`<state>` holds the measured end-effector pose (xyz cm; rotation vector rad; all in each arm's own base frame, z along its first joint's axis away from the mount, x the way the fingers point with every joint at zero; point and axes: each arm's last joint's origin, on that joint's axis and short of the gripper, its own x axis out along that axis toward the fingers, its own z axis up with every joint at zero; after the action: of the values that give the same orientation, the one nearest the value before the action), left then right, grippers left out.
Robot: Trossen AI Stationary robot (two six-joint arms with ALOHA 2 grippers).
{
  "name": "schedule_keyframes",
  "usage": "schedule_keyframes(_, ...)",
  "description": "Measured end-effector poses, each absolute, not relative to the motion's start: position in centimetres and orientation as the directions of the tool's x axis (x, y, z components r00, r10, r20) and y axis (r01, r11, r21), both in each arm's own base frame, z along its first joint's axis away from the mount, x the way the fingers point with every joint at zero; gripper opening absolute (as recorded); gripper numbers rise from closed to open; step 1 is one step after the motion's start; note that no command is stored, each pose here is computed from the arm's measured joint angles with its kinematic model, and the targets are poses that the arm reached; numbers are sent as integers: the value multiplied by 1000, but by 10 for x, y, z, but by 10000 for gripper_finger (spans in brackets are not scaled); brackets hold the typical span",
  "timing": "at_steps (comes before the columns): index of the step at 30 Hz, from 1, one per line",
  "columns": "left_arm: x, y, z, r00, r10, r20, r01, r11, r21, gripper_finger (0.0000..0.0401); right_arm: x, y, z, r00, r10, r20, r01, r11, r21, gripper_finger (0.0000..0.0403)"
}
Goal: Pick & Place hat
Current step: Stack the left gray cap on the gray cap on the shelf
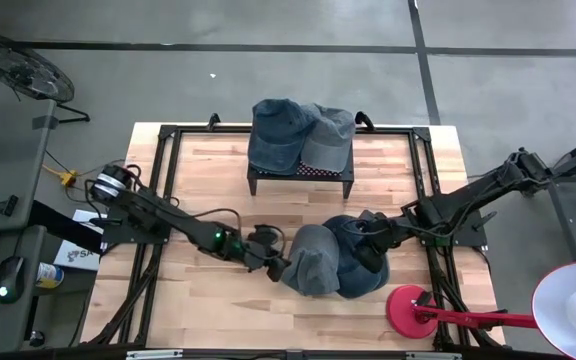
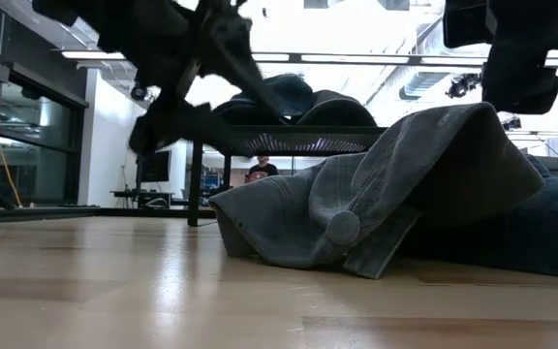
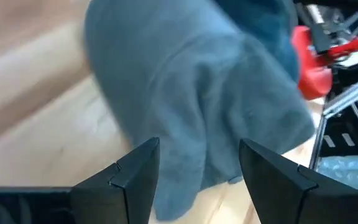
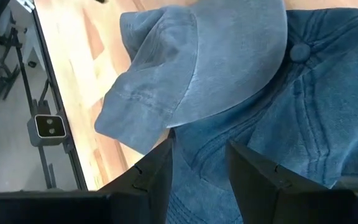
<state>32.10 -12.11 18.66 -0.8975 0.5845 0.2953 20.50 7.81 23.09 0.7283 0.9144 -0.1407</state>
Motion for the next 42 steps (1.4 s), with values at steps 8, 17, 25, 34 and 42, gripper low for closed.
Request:
schedule_keyframes(8,328,-126,163,769,-47,-637,-542,478,-691,216,205,78,231,618,195,-762,371,782,502,140)
schedule_keyframes(17,329,-127,158,754,-68,-653,-546,488,-681,216,205,79,231,606,218,-765,346,794,500,140)
schedule_keyframes(25,328,-128,157,735,-115,-668,-543,491,-681,215,205,79,231,608,217,-764,351,790,503,140)
schedule_keyframes(34,326,-129,155,711,-152,-687,-547,494,-676,140,205,79,231,608,215,-764,370,774,513,140)
schedule_keyframes(42,326,-129,155,708,-162,-688,-546,492,-678,11,206,79,232,616,223,-756,377,759,530,140)
